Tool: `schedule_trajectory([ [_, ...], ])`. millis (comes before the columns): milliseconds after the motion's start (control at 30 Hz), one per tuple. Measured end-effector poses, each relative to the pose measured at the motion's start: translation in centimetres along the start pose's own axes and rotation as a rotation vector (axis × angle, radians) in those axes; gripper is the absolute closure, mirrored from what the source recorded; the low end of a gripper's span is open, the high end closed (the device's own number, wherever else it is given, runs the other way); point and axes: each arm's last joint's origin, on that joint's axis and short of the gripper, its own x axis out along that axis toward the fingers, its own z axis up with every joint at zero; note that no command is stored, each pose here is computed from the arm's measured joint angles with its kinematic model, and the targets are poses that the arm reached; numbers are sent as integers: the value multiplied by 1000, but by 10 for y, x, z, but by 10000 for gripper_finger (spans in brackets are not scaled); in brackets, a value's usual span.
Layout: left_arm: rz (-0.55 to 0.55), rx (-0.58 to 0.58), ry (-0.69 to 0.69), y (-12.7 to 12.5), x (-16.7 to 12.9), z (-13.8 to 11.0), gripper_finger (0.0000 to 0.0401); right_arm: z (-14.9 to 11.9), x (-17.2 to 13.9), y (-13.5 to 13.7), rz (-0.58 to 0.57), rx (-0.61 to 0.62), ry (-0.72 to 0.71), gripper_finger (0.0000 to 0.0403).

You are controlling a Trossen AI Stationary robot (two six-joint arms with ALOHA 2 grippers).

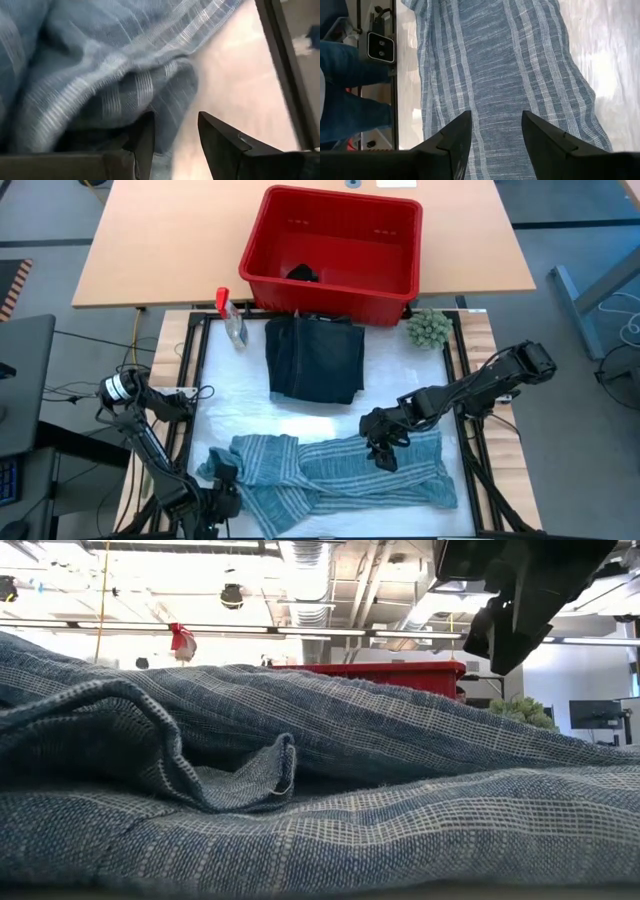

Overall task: Fold Laundry from Bin
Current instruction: Fold the blue long sleeve on the table

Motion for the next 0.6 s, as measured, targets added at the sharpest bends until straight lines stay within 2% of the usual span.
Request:
schedule_trajectory([
  [233,73,126,-39,4,5,3,262,1,0,-1,-2,26,-2,205],
  [367,26,135,36,-1,21,-1,272,1,0,-1,-5,34,-5,205],
  [467,-34,142,82,-9,29,-5,301,1,0,-1,-5,47,-7,205],
  [600,9,105,91,-9,24,-8,370,1,0,-1,-6,55,-9,204],
])
